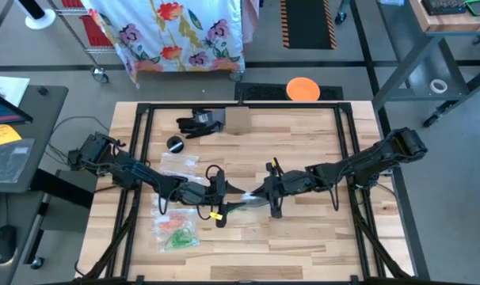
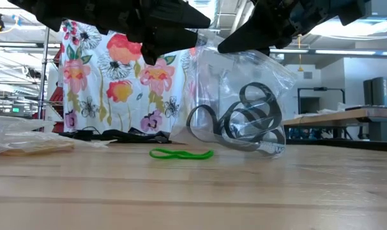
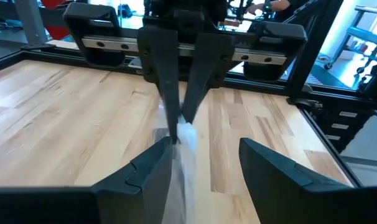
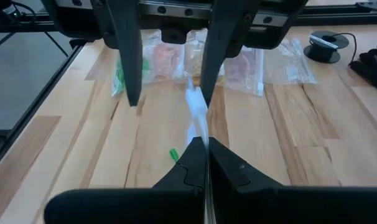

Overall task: Sort rubber bands
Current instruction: Close the transparent zip bag

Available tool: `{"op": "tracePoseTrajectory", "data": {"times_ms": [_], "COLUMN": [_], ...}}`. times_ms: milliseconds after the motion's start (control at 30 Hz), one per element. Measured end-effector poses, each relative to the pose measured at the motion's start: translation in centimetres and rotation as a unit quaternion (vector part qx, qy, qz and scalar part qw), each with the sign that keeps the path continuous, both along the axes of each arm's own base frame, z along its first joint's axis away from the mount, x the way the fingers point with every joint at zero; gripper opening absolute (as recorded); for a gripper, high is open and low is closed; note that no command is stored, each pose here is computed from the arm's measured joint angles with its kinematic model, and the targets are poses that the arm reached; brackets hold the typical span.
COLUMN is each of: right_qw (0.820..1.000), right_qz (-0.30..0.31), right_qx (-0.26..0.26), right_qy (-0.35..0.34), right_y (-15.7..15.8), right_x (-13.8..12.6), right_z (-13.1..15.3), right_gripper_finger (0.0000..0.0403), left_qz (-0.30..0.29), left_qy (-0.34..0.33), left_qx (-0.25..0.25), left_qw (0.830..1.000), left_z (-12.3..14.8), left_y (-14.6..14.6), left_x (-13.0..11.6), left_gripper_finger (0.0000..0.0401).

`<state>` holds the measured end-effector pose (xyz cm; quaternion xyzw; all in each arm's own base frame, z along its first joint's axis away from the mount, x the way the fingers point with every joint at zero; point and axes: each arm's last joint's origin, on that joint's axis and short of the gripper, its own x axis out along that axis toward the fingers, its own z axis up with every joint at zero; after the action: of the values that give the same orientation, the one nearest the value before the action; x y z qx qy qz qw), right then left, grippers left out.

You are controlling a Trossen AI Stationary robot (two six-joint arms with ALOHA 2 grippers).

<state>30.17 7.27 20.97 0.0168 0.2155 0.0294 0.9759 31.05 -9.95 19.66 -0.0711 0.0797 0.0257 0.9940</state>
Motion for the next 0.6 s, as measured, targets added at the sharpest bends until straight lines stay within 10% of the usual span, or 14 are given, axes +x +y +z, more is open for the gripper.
{"op": "tracePoseTrajectory", "data": {"times_ms": [600], "right_qw": [1.0], "right_qz": [-0.001], "right_qx": [0.001], "right_qy": [0.002], "right_y": [-0.01], "right_x": [-0.02], "right_z": [-0.05], "right_gripper_finger": [0.0], "left_qz": [0.025], "left_qy": [-0.001], "left_qx": [0.018], "left_qw": [1.0], "left_z": [0.0], "left_y": [0.19], "left_x": [0.01], "left_gripper_finger": [0.0066]}}
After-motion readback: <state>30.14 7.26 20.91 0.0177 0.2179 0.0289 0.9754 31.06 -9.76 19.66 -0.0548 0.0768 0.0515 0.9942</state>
